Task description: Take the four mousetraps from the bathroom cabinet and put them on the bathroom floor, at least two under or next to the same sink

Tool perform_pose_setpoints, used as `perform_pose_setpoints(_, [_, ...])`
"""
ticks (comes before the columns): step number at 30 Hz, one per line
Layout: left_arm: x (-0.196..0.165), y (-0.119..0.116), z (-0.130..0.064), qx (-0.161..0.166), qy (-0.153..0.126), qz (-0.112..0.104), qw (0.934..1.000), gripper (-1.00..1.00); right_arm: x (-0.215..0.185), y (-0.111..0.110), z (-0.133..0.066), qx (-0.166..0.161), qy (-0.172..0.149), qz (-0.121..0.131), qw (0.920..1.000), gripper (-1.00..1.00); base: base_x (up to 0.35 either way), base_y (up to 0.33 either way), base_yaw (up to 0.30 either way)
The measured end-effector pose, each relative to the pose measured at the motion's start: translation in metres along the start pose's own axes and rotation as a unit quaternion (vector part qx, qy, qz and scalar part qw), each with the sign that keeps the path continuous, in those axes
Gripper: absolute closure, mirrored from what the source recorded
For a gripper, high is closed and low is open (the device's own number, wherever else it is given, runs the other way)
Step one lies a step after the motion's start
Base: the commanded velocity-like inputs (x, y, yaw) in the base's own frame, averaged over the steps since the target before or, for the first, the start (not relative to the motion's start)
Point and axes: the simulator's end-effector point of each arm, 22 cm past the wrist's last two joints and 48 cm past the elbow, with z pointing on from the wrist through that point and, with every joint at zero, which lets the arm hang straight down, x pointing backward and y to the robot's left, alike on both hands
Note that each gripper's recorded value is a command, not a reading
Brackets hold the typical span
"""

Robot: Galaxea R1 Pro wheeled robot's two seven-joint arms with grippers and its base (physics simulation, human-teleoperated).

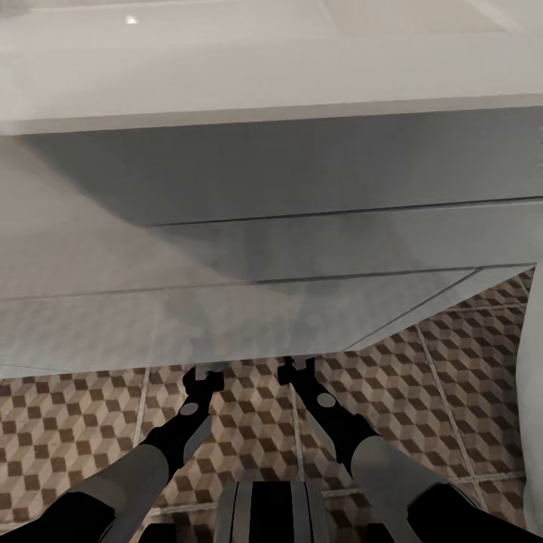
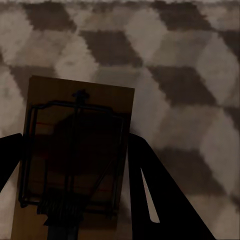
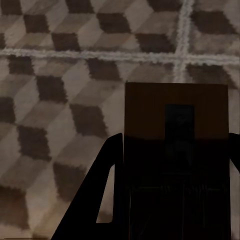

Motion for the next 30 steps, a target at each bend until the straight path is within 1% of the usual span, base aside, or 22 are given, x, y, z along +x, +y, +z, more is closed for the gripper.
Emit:
perform_pose_setpoints(10, [-0.002, -0.001, 0.0, 0.002, -0.002, 0.003, 1.0, 1.0, -0.001, 0.0, 0.0, -0.001, -0.001, -0.001, 1.0, 1.0, -0.011, 0.0, 0.0])
perform_pose_setpoints(19, [-0.029, -0.002, 0.009, 0.002, -0.019, 0.002, 0.9998, 1.0, -0.002, 0.001, 0.0, -0.001, -0.002, -0.001, 1.0, 1.0, 0.0, 0.0, 0.0])
perform_pose_setpoints(30, [-0.031, -0.003, 0.01, 0.001, -0.019, 0.0, 0.9998, 1.0, -0.002, 0.001, 0.0, -0.001, -0.002, -0.001, 1.0, 1.0, 0.0, 0.0, 0.0])
